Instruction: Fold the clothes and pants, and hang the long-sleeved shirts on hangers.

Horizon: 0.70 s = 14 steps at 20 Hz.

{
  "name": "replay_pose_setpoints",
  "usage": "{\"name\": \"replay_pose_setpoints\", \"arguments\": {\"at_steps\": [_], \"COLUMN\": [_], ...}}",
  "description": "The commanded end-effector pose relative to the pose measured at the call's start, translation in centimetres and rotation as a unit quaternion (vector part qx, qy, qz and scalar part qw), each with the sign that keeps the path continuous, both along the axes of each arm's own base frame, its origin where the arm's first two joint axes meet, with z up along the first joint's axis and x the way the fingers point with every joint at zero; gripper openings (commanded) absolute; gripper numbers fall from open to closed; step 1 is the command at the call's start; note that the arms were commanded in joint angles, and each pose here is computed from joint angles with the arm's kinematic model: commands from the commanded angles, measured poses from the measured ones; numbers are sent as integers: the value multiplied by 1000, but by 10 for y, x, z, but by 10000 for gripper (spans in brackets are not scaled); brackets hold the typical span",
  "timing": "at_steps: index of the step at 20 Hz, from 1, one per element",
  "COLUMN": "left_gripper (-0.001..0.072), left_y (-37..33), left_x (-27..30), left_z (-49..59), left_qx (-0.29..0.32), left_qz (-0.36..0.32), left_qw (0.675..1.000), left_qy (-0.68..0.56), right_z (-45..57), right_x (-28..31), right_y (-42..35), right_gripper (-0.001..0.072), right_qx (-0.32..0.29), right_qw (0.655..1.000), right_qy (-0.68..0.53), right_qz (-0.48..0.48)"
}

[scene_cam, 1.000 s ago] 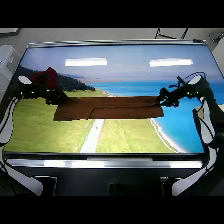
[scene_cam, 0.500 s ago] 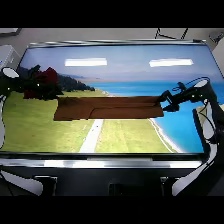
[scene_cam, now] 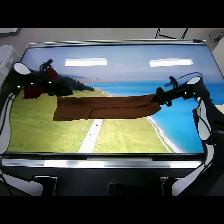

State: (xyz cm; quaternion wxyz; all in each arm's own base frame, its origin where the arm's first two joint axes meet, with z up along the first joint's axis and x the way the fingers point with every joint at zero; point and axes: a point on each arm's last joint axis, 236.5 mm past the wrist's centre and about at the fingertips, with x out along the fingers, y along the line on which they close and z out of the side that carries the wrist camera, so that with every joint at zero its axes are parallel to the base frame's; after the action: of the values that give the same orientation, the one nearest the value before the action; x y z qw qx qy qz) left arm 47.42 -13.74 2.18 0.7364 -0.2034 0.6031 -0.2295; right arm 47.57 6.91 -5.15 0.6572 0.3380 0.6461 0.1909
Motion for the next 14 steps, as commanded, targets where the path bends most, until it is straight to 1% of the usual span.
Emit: {"name": "replay_pose_setpoints", "arguments": {"at_steps": [1,3,5,7,9,11,14], "left_gripper": [80,68,44,38,27,27,27], "left_y": [-82,-140,-178,-210,-245,-291,-366], "left_x": [-2,-20,-45,-61,-65,-69,-80], "left_z": [-29,-55,-79,-100,-111,-111,-94], "left_qx": [-2,-10,-6,-4,-22,-79,-196], "left_qz": [-42,-75,-103,-95,-65,-20,51], "left_qw": [999,997,994,994,996,994,974], "left_qy": [-9,8,35,59,61,75,102], "right_z": [69,114,158,194,222,245,265], "right_x": [-20,-32,-46,-63,-81,-95,-106], "right_y": [30,50,68,84,95,96,94], "right_gripper": [35,35,35,36,36,36,36], "right_qx": [14,5,0,-1,0,2,-2], "right_qw": [997,994,990,985,981,980,978], "right_qy": [-46,-82,-120,-148,-169,-179,-196], "right_qz": [55,73,80,86,93,82,70]}}
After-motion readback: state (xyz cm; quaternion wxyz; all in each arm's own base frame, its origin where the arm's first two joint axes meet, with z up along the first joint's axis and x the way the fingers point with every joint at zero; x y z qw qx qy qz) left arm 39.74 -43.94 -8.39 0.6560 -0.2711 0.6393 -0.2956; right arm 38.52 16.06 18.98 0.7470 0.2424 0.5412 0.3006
